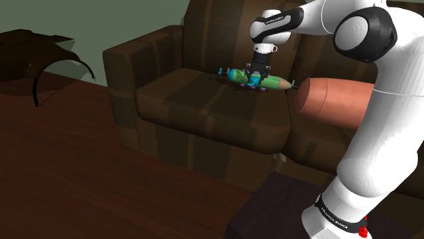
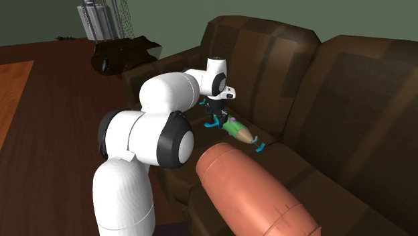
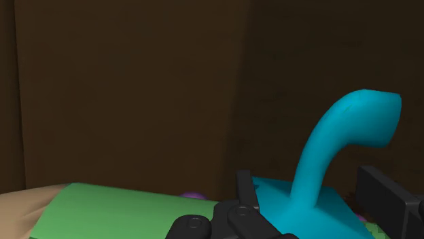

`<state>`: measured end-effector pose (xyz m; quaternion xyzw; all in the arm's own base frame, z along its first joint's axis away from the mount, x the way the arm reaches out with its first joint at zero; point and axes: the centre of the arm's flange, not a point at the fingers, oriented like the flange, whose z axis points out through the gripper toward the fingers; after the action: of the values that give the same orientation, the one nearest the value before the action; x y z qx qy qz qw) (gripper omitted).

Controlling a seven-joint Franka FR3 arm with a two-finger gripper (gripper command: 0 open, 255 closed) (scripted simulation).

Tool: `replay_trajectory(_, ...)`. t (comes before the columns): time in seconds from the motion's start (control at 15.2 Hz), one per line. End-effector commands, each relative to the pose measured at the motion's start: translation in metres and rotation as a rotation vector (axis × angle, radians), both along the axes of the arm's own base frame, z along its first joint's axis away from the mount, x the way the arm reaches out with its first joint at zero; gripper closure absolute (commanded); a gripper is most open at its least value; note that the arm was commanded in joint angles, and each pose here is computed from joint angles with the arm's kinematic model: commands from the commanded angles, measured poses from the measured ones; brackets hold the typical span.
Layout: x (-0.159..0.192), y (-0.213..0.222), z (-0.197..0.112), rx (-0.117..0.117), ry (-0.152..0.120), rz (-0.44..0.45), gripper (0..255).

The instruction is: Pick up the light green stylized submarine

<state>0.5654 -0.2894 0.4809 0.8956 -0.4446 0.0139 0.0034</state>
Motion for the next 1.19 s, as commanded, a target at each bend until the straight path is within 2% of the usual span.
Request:
replay_trajectory(0.0, 0.000, 0.000, -0.001, 0.000, 0.000, 0.000, 255)
replay_trajectory(0.53, 0.000, 0.000, -0.001, 0.000, 0.000, 0.000, 255)
replay_trajectory(1.12, 0.000, 0.000, 0.046, 0.000, 0.000, 0.000, 255)
